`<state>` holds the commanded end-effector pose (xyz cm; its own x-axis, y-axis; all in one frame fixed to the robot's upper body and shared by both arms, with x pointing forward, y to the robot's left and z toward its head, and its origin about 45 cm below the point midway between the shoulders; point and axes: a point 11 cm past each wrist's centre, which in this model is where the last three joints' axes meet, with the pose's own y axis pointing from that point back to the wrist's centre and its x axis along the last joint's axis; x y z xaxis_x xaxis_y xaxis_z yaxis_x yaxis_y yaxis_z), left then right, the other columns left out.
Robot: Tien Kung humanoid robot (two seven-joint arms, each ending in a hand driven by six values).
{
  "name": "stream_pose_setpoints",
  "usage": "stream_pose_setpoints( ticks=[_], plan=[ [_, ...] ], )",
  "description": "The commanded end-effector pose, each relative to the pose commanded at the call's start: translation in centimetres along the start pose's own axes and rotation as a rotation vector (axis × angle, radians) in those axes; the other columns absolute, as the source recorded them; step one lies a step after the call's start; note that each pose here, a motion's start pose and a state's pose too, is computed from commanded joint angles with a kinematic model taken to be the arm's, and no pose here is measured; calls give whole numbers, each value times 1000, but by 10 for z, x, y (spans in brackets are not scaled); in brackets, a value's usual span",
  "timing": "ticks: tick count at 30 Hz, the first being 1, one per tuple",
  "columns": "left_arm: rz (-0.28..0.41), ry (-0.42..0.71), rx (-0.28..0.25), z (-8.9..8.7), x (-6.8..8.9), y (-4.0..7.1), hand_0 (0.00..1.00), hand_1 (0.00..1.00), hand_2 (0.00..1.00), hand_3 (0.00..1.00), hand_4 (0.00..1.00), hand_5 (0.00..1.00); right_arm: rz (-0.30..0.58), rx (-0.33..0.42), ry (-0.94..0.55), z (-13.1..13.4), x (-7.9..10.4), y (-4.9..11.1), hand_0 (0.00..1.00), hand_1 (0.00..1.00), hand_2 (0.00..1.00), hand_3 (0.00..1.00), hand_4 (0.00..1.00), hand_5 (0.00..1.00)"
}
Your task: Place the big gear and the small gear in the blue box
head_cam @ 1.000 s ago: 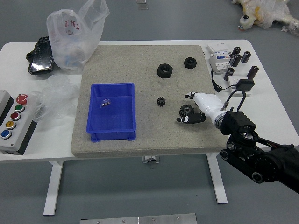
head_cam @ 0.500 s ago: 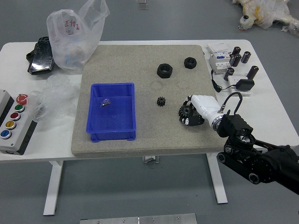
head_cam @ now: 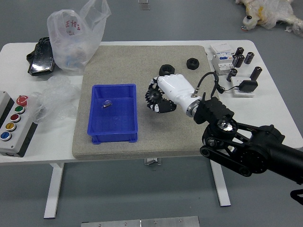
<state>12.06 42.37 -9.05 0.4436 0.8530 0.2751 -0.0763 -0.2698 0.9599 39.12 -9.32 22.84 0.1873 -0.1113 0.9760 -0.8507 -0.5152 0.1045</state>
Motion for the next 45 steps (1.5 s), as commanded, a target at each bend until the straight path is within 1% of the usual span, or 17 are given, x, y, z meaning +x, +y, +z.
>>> stream_pose_setpoints(
  ticks=[5,6,11,12,17,18,23,24,27,29,30,31,35,36,38,41,45],
  plan=[
    [-3,-4,-1,2,-1,0,713,539,547,677,699,495,-3,113,29,-52,0,-13,292,460,291,366,154,2],
    [-3,-4,0,1,0,0,714,539,546,676,698,495,-6,129,33,-60,-2,-15,349,556,555,543,36,112],
    [-4,-7,6,-1,-1,0,714,539,546,676,698,495,-31,150,37,-74,-11,-19,349,556,555,543,36,112],
    [-5,-7,7,-1,-1,0,713,537,546,675,697,494,-39,144,36,-74,-14,-20,364,653,677,648,261,218],
    [-9,-7,9,-1,-3,0,713,537,546,675,697,494,-83,118,38,-72,-27,-20,364,653,677,648,261,218],
    [-9,-7,9,0,-3,0,713,537,546,675,697,493,-89,115,39,-72,-29,-20,422,837,956,988,744,349],
    [-11,-8,7,2,-3,0,713,537,546,675,697,493,-100,109,36,-73,-32,-19,422,837,956,988,744,349],
    [-10,-8,7,2,-3,0,713,537,544,673,696,492,-100,109,35,-72,-31,-19,436,852,979,998,857,405],
    [-9,-8,6,2,-2,0,713,537,544,673,696,492,-99,106,24,-71,-29,-19,436,852,979,998,857,405],
    [-9,-8,6,2,-2,0,713,537,544,673,696,492,-86,101,4,-68,-25,-19,436,852,979,998,857,405],
    [-9,-8,6,2,-2,0,712,536,544,673,695,491,-64,94,-26,-64,-19,-20,418,828,933,972,874,416],
    [-9,-8,7,2,-3,0,712,536,544,673,695,491,-43,86,-47,-59,-13,-21,418,828,933,972,874,416],
    [-8,-8,6,1,-3,0,712,536,544,673,695,491,56,13,-94,-27,14,-28,418,828,933,972,874,416],
    [-8,-8,6,2,-3,0,712,536,543,672,694,491,76,-20,-100,-13,21,-30,380,753,808,845,816,356],
    [-7,-8,5,2,-3,0,712,536,543,672,694,491,89,-70,-103,8,27,-33,380,753,808,845,816,356],
    [-8,-8,3,3,-3,0,712,536,543,672,694,491,72,-131,-101,31,22,-34,380,753,808,845,816,356],
    [-9,-9,2,4,-3,0,712,536,543,672,694,491,13,-186,-91,50,3,-34,368,734,783,816,803,336]
  ],
)
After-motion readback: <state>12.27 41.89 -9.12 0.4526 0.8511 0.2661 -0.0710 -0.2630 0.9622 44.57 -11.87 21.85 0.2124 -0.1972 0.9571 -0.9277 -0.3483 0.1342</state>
